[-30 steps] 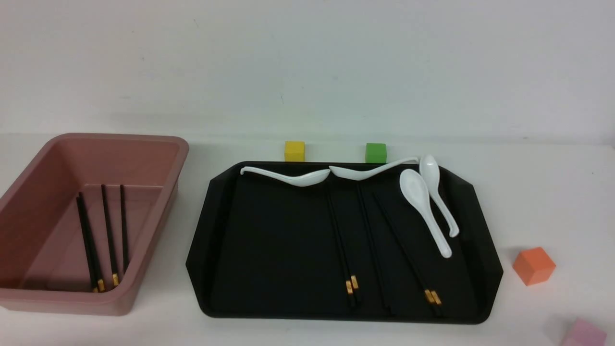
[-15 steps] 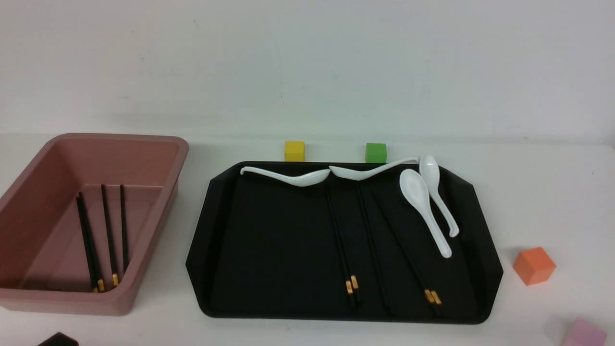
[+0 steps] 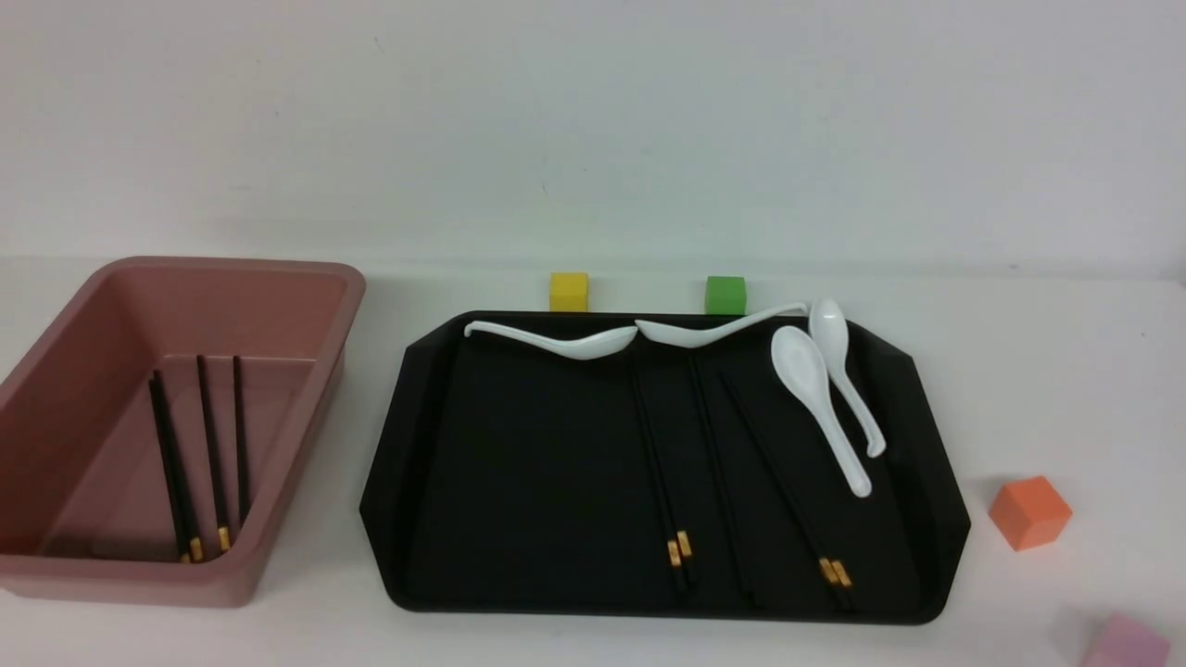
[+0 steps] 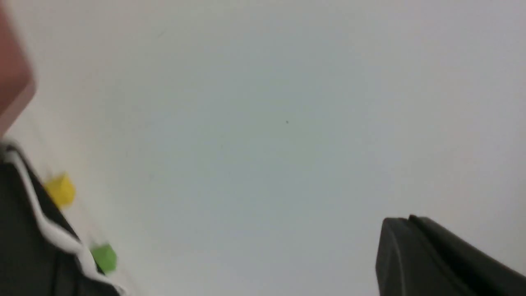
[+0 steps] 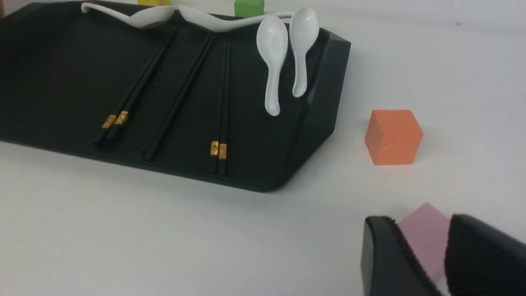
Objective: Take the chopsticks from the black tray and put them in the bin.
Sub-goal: Use the left arm to grab a pair of chopsticks
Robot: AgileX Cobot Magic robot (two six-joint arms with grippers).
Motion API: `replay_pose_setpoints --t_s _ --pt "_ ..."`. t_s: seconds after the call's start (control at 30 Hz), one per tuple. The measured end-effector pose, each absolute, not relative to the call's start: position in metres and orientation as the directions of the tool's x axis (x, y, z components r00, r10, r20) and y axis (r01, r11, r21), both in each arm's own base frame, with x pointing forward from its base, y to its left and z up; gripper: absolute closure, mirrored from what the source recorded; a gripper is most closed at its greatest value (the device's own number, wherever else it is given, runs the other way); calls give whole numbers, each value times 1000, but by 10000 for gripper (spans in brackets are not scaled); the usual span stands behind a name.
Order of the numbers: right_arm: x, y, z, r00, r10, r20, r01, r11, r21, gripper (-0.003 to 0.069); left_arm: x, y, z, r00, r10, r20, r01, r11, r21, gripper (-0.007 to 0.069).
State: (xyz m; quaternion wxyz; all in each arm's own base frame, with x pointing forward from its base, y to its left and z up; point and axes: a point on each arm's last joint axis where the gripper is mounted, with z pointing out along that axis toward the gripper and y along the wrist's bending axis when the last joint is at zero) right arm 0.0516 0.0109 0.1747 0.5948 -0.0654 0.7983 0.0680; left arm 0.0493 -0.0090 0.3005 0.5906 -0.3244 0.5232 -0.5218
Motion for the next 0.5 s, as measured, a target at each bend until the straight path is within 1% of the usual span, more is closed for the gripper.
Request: replay_pose_setpoints --t_s 0.03,0.1,0.13,0.17,0.2,0.23,0.27,0.3,0.37,0.4,0.43,0.47,0.5 --pt "52 11 175 -284 -24 -959 -185 982 31 419 57 -14 311 -123 -930 -346 258 307 -916 633" --pt "52 11 175 -284 -24 -959 -185 982 31 419 70 -26 322 -230 -868 -441 241 388 -890 638" --pt "52 11 175 -284 -24 -959 -185 982 31 419 79 -34 325 -311 -827 -467 225 414 -882 638" --pt "52 11 175 -284 -24 -959 -185 982 31 419 85 -37 327 -349 -806 -478 210 429 -878 638" --pt "52 11 175 -284 -24 -959 -185 982 31 419 97 -48 327 -473 -731 -491 183 464 -867 638" --pt "52 11 175 -284 -24 -959 -185 982 31 419 107 -55 324 -550 -683 -481 151 485 -861 638" --pt "52 11 175 -284 -24 -959 -185 982 31 419 119 -62 318 -642 -619 -453 102 516 -851 638" --pt "52 11 175 -284 -24 -959 -185 982 31 419 132 -67 310 -717 -571 -400 38 541 -840 638" --pt "52 11 175 -284 -24 -959 -185 982 31 419 152 -75 297 -848 -436 -301 -44 625 -780 638" --pt "52 11 175 -284 -24 -959 -185 982 31 419 156 -77 294 -870 -407 -278 -58 644 -763 638" --pt "52 11 175 -284 -24 -959 -185 982 31 419 177 -80 278 -939 -297 -173 -104 726 -680 638" --pt "52 11 175 -284 -24 -959 -185 982 31 419 182 -81 275 -958 -246 -145 -98 760 -642 638" --pt "52 11 175 -284 -24 -959 -185 982 31 419 194 -84 267 -979 -185 -85 -101 804 -586 638"
